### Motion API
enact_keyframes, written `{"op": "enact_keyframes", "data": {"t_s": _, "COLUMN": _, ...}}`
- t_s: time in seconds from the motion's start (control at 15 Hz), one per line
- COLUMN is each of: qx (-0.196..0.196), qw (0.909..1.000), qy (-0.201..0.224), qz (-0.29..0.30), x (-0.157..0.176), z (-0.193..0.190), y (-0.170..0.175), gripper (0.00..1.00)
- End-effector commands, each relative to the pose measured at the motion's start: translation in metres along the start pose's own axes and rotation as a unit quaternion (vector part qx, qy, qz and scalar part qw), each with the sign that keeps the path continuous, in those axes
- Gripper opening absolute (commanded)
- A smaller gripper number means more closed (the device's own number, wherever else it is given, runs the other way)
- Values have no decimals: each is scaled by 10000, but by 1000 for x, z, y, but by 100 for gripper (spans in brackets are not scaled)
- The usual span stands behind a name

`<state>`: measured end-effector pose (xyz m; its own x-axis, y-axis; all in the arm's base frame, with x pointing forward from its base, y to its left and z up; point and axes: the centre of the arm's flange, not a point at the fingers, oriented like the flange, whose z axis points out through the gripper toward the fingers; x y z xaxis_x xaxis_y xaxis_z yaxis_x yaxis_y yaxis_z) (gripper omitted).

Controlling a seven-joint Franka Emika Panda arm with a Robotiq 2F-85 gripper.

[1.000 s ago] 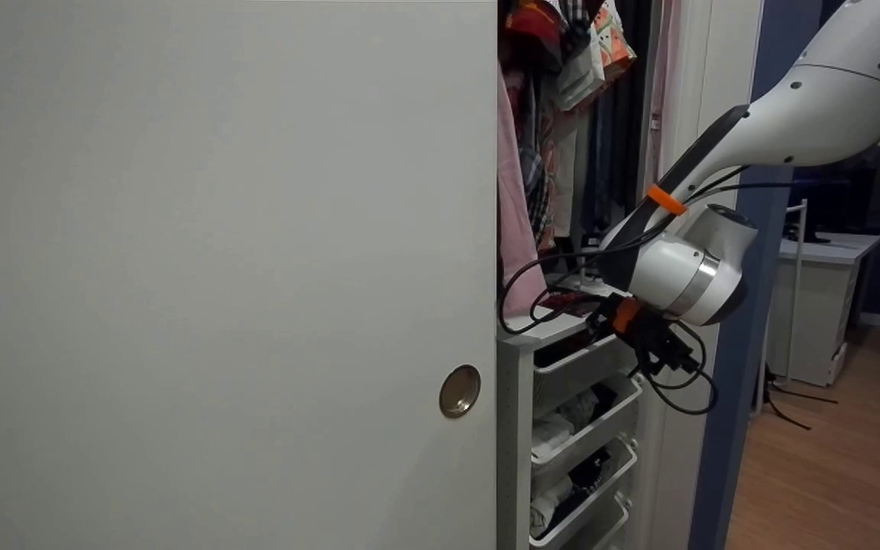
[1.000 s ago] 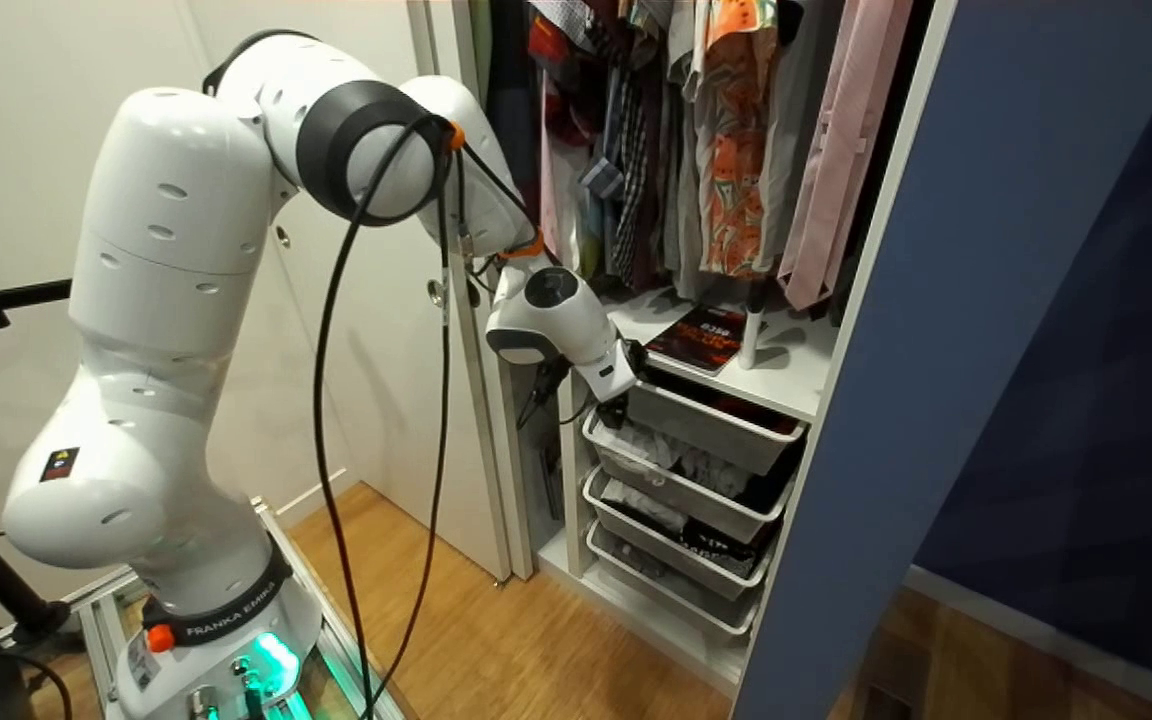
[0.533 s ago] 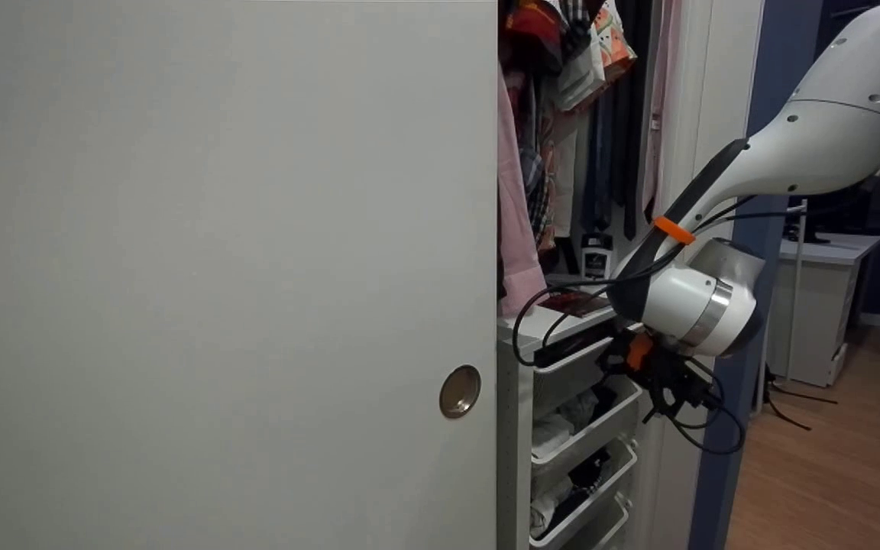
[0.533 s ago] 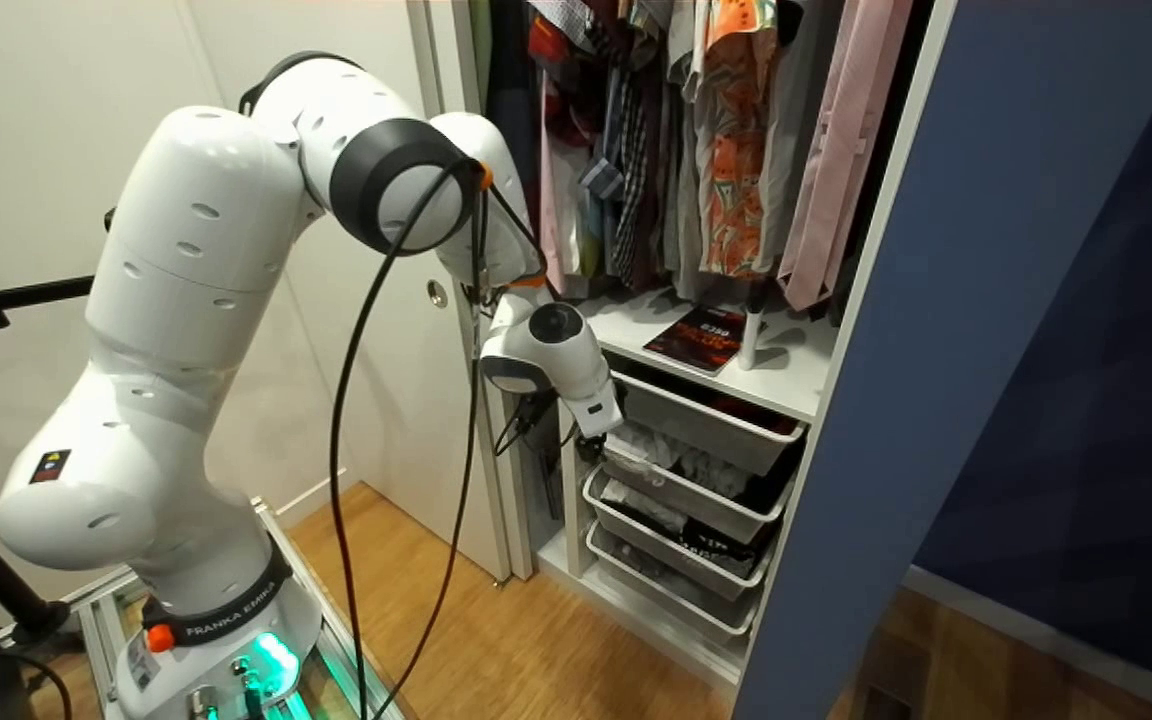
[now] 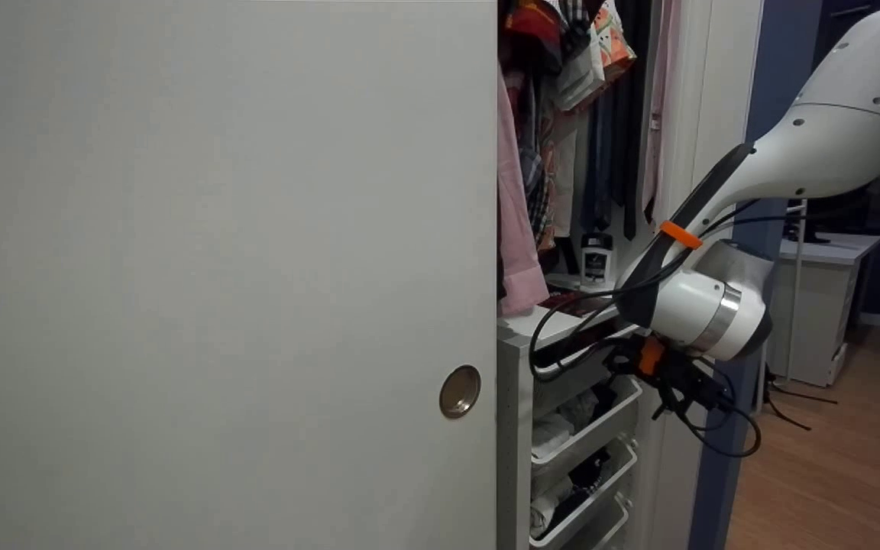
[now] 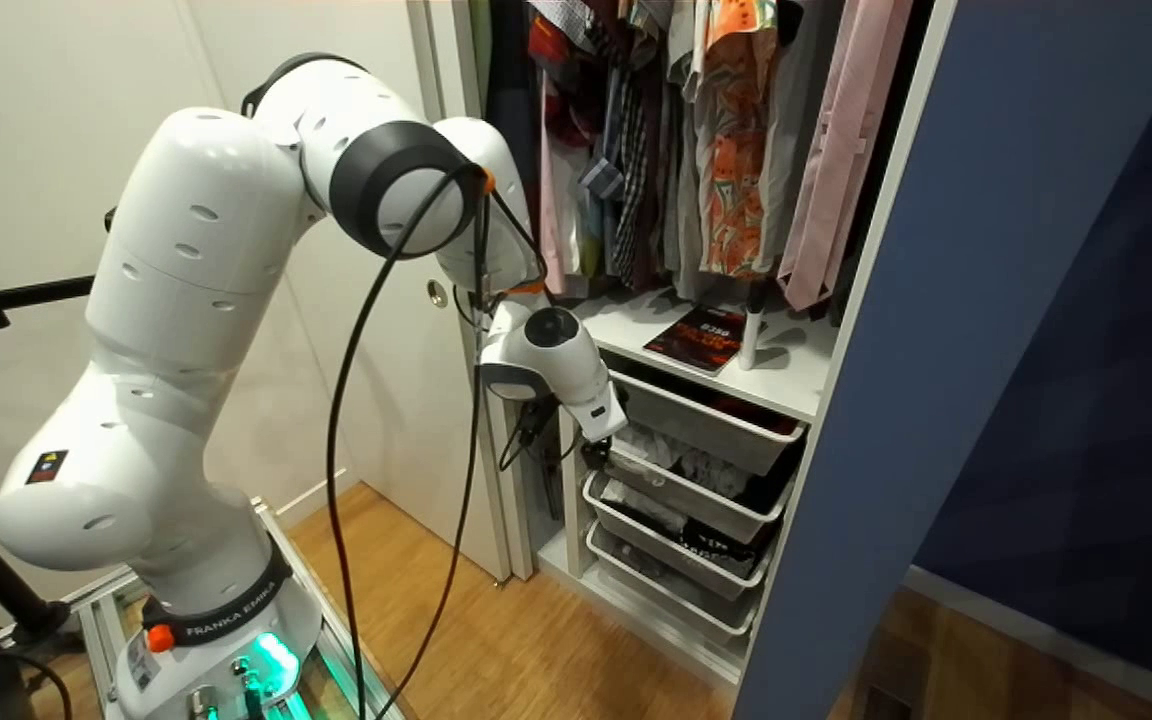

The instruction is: Open the upper drawer

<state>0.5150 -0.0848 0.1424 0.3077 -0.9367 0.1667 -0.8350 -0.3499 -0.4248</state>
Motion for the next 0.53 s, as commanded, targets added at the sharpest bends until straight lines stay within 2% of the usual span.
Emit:
{"op": "enact_keyframes", "data": {"t_s": 0.0, "qx": 228, "qw": 9990, "qy": 317, "qz": -234, "x": 5, "z": -13, "y": 11, "gripper": 100}}
{"op": "enact_keyframes", "data": {"t_s": 0.13, "qx": 407, "qw": 9975, "qy": 537, "qz": -225, "x": 14, "z": -21, "y": 12, "gripper": 100}}
{"op": "enact_keyframes", "data": {"t_s": 0.33, "qx": 367, "qw": 9922, "qy": 1190, "qz": 45, "x": 33, "z": -29, "y": 19, "gripper": 100}}
{"op": "enact_keyframes", "data": {"t_s": 0.47, "qx": 350, "qw": 9900, "qy": 1355, "qz": 189, "x": 41, "z": -33, "y": 22, "gripper": 100}}
